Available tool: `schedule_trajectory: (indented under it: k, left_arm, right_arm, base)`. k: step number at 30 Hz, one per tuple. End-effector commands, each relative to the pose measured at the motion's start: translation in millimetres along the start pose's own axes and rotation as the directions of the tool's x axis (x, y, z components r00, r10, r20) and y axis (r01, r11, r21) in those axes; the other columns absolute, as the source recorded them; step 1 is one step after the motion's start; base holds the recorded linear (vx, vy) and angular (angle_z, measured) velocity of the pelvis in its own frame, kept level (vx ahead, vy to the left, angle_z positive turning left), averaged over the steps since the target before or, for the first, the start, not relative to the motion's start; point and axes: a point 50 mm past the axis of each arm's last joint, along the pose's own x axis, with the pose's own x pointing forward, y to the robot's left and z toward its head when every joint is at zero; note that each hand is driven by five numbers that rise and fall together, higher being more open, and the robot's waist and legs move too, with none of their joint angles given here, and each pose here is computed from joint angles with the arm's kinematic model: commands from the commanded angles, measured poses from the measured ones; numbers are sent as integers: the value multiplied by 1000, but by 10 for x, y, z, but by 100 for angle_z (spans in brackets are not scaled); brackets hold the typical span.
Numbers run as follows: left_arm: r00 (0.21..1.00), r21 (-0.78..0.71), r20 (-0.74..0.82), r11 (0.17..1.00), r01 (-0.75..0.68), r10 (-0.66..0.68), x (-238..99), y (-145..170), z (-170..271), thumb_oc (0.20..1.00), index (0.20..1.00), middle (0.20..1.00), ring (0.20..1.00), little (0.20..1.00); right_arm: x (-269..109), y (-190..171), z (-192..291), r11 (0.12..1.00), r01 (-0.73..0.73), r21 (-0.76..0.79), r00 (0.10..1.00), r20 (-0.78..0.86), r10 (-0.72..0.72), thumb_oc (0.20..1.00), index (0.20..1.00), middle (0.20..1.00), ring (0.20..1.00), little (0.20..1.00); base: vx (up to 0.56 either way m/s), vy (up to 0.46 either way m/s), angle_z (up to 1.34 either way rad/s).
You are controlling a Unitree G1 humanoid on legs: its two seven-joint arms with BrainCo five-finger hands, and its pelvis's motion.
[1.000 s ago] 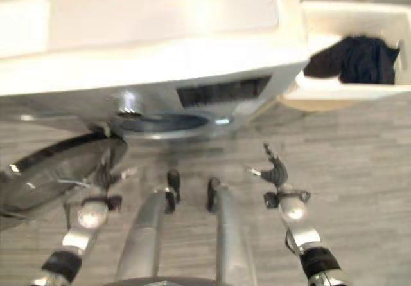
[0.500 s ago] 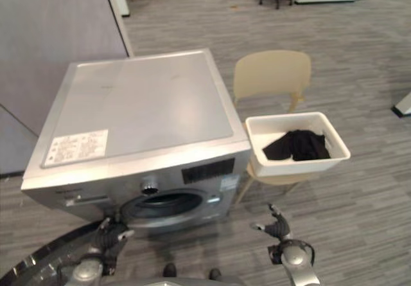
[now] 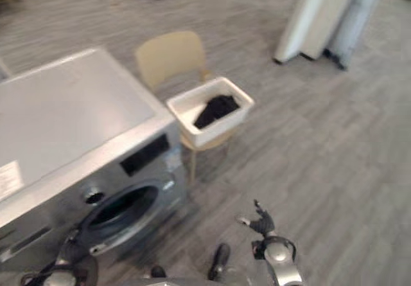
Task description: Grab the laundry basket,head to the washer,open it,put in the laundry and shut it.
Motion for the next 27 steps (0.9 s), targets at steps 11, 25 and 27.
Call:
schedule_trajectory:
  k: [11, 25, 27]
  left_arm:
    - [895, 42, 408, 984, 175, -177, 159, -590, 1193, 1000, 1000, 1000, 1000, 1000]
    - [943, 3, 307, 990, 138, -132, 175, -490, 925, 1000, 1000, 1000, 1000, 1000]
    - [943, 9, 312, 993, 118, -115, 184, -431, 933, 1000, 1000, 1000, 1000, 1000]
  right_arm:
    - [29, -305, 198, 992, 50, -115, 995, 92, -40, 1000, 1000, 1000, 1000, 1000]
    - [40, -157, 126, 990, 8, -137, 999, 54, -1, 1000, 1000, 1000, 1000, 1000]
    - [50, -139, 158, 990, 0, -142, 998, 67, 9, 1000, 1000, 1000, 1000, 1000]
  base:
    - [170, -142, -84]
    - [402, 89, -25]
    - [207, 128, 4]
